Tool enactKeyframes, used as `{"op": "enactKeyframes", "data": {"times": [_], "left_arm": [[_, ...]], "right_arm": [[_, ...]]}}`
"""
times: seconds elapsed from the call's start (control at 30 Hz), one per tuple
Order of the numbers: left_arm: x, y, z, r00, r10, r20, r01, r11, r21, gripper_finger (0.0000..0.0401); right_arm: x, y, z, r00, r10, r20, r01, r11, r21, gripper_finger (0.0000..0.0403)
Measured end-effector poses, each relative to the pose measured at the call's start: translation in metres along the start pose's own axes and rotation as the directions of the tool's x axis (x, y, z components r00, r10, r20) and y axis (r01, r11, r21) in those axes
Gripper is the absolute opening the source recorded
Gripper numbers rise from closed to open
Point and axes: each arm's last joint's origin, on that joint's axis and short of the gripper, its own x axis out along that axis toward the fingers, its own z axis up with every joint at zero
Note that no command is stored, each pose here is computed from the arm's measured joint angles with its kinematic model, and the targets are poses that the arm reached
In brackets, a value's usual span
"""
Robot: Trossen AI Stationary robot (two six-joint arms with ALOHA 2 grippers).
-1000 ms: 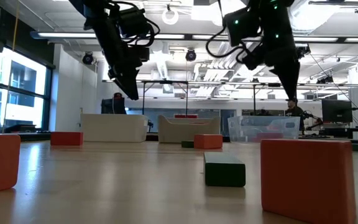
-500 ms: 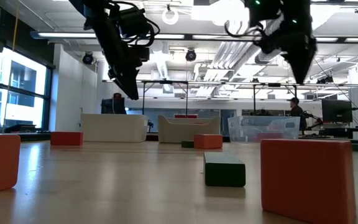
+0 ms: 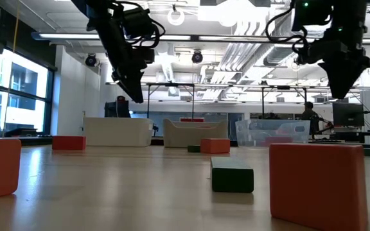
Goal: Sort & place blocks by color
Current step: Put the green wooden block into the white bin
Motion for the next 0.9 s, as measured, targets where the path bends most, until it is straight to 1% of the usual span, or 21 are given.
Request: {"op": "enactKeyframes", "data": {"times": [0.13, 0.2, 0.3, 0.43, 0.5, 0.6, 0.73, 0.9], "left_arm": [[0.0, 0.0, 0.0, 1.0, 0.0, 0.0, 0.0, 1.0, 0.0, 0.0193], [0.0, 0.0, 0.0, 1.0, 0.0, 0.0, 0.0, 1.0, -0.002, 0.0193], [0.0, 0.0, 0.0, 1.0, 0.0, 0.0, 0.0, 1.0, -0.002, 0.0193], [0.0, 0.0, 0.0, 1.0, -0.001, 0.0, 0.001, 1.0, -0.002, 0.0193], [0.0, 0.0, 0.0, 1.0, -0.001, 0.0, 0.001, 1.0, -0.002, 0.0193], [0.0, 0.0, 0.0, 1.0, -0.001, 0.0, 0.001, 1.0, -0.002, 0.0193], [0.0, 0.0, 0.0, 1.0, -0.001, 0.0, 0.001, 1.0, -0.002, 0.0193], [0.0, 0.0, 0.0, 1.0, -0.001, 0.0, 0.001, 1.0, 0.001, 0.0193]], "right_arm": [[0.0, -0.001, -0.001, 1.0, 0.003, 0.003, -0.003, 1.0, -0.001, 0.0098], [0.001, 0.0, 0.0, 1.0, 0.002, -0.009, -0.002, 1.0, 0.001, 0.0105], [0.005, 0.001, 0.003, 0.999, 0.001, -0.037, -0.001, 1.0, 0.006, 0.0127], [0.011, 0.002, 0.008, 0.997, -0.033, -0.065, 0.034, 0.999, 0.012, 0.0161], [0.016, 0.003, 0.012, 0.995, -0.053, -0.09, 0.052, 0.999, -0.015, 0.0173], [0.027, 0.006, 0.018, 0.986, -0.077, -0.149, 0.067, 0.995, -0.07, 0.0181], [0.043, 0.01, 0.026, 0.966, -0.123, -0.229, 0.09, 0.985, -0.148, 0.0182], [0.061, 0.013, 0.033, 0.934, -0.163, -0.32, 0.098, 0.973, -0.209, 0.0181]]}}
